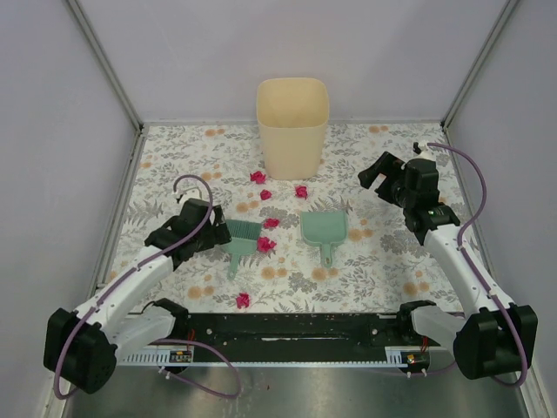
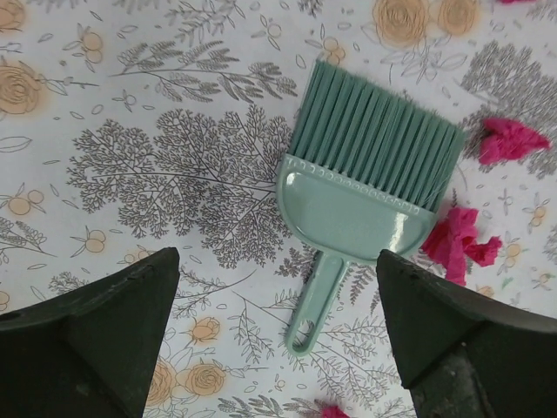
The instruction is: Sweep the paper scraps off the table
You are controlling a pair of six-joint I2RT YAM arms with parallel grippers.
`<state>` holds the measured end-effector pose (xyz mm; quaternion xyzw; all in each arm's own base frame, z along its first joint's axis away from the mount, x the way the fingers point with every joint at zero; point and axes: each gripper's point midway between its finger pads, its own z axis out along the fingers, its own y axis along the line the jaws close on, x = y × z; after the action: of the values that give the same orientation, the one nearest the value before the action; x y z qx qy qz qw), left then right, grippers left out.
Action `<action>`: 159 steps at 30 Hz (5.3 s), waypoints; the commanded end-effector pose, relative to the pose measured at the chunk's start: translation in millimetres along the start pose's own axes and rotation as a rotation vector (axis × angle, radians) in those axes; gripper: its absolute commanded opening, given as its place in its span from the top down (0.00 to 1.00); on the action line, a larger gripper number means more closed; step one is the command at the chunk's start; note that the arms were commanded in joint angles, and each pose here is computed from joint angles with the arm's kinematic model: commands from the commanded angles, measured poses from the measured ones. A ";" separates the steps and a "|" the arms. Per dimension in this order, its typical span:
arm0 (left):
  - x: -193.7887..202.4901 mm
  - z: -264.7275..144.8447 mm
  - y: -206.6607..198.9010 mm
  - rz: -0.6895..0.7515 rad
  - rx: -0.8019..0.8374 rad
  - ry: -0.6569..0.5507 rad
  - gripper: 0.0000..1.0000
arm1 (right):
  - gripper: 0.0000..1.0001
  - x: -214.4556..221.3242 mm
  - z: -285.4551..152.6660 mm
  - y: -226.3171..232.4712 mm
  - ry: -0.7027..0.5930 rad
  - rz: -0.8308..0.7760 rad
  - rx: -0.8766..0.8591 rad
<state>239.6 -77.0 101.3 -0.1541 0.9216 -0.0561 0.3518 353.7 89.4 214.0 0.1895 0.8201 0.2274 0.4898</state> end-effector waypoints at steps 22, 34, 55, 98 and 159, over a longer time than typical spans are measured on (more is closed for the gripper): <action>92.6 36.6 -33.9 0.253 -0.003 0.244 0.22 | 0.02 0.3 6.1 6.9 0.016 -0.036 -0.031; 110.4 40.0 -22.6 0.240 -0.046 0.284 0.50 | 0.02 6.4 8.5 5.9 0.041 -0.037 -0.029; 83.4 17.8 -39.7 0.212 0.016 0.215 0.79 | 0.04 71.5 0.3 88.0 0.244 -0.028 -0.263; 57.8 -13.3 -56.4 0.147 0.144 0.137 0.85 | 0.21 307.0 -10.6 219.0 0.812 0.464 -0.333; 5.2 -89.1 -64.2 0.082 0.314 -0.001 0.20 | 1.00 287.3 2.2 270.9 0.661 0.582 -0.416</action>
<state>187.3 -136.2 134.0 -0.0600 0.9293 -0.1497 0.3322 241.3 462.4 90.4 0.2453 0.8307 0.4897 0.1003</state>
